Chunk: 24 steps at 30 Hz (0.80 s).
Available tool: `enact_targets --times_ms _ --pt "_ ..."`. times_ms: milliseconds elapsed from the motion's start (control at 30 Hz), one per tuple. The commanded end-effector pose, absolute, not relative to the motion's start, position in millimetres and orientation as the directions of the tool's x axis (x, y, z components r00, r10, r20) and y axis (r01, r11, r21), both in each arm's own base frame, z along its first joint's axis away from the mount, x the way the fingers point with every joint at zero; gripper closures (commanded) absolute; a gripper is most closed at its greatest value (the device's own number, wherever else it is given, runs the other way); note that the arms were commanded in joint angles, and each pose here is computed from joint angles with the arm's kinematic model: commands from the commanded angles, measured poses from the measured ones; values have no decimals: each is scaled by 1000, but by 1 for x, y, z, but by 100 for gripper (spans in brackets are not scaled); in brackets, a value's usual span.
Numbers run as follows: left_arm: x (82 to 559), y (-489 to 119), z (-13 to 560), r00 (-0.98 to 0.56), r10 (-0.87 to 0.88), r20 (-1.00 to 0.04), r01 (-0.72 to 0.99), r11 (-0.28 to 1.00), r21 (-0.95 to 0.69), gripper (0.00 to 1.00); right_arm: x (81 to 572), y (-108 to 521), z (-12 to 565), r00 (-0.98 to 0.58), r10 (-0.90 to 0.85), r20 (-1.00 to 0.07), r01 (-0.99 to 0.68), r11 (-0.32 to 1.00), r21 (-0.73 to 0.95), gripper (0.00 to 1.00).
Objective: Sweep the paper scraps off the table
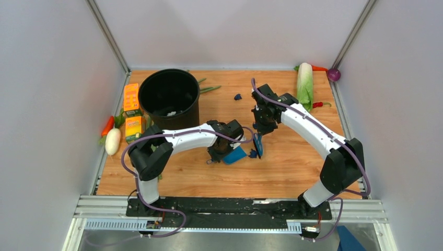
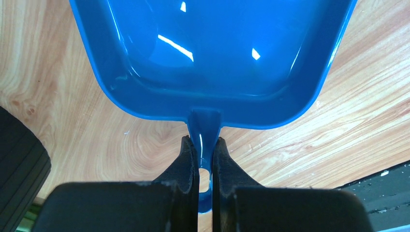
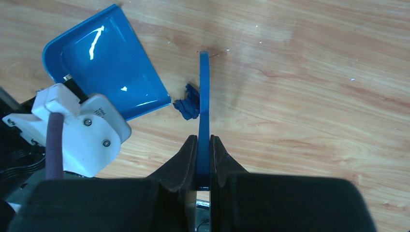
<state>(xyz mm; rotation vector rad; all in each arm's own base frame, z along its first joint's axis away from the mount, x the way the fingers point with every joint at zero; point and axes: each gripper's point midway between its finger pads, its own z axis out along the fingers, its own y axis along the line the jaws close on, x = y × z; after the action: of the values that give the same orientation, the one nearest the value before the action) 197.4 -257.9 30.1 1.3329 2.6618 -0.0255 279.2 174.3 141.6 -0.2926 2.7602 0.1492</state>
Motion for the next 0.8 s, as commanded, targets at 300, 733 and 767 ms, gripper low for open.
enact_targets --times_ms 300,733,767 --pt "194 -241 45 -525 837 -155 823 545 158 100 271 185 154 -907 -127 -403 -197 970 139 100" --pt "165 -236 49 -505 853 -129 841 520 148 100 268 183 150 -911 -124 -393 -191 972 134 100" --pt "161 -239 49 -493 861 -126 850 508 140 100 269 184 152 -910 -120 -397 -189 972 137 100"
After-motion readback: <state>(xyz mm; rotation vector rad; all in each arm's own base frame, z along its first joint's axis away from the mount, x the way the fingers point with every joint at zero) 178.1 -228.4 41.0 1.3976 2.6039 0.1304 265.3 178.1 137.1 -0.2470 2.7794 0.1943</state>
